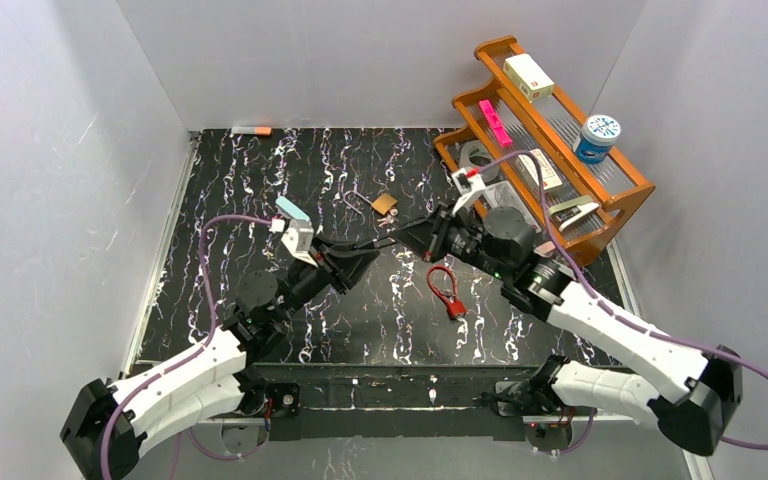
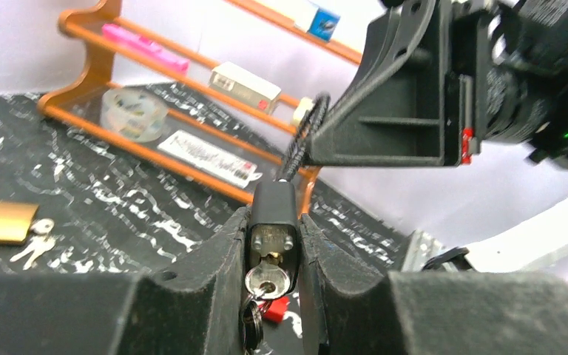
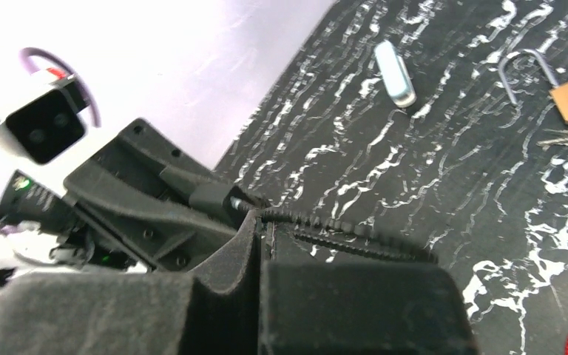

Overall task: Unlock with the key
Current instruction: Unlock the lock.

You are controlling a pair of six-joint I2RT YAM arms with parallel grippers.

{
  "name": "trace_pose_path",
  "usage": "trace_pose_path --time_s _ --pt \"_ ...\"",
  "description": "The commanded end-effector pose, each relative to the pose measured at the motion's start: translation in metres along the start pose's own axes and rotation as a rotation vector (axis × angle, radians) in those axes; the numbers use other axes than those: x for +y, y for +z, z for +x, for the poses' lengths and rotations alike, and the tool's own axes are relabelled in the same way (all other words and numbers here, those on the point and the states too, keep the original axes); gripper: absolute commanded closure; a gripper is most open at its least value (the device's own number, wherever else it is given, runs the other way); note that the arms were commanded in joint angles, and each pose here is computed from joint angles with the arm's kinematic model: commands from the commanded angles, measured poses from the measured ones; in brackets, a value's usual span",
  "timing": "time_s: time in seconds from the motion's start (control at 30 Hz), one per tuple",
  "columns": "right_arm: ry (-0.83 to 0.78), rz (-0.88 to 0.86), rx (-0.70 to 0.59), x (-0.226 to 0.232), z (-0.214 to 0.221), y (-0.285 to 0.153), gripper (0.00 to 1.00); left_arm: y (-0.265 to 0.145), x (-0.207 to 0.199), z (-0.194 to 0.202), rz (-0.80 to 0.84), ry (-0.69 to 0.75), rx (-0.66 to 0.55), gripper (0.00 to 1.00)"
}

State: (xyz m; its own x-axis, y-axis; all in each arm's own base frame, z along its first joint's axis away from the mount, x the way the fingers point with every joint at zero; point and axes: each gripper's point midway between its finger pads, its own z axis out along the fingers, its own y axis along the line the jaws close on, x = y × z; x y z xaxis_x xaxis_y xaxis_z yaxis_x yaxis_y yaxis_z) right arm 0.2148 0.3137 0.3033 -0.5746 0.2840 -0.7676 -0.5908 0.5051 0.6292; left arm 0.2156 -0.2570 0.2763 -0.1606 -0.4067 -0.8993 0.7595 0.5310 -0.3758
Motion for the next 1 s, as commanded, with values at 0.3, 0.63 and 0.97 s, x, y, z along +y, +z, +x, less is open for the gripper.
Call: trace_pose_path --time_s 0.3,0.63,0.97 --pt "0.023 -0.228 -0.108 0.034 -0.017 -0.020 0.99 -0.003 -0.034 -0.076 0.125 -0.053 -0.251 1.00" --pt "0.105 -0.291 -0.035 0.059 -0.022 -0.021 0.37 0.005 -0.025 -0.050 0.114 0.013 -0.168 1.00" --pt "0.459 -0.097 -0.083 0.029 -0.030 0.008 0.05 0.013 -0.023 -0.047 0.126 0.096 -0.170 1.00"
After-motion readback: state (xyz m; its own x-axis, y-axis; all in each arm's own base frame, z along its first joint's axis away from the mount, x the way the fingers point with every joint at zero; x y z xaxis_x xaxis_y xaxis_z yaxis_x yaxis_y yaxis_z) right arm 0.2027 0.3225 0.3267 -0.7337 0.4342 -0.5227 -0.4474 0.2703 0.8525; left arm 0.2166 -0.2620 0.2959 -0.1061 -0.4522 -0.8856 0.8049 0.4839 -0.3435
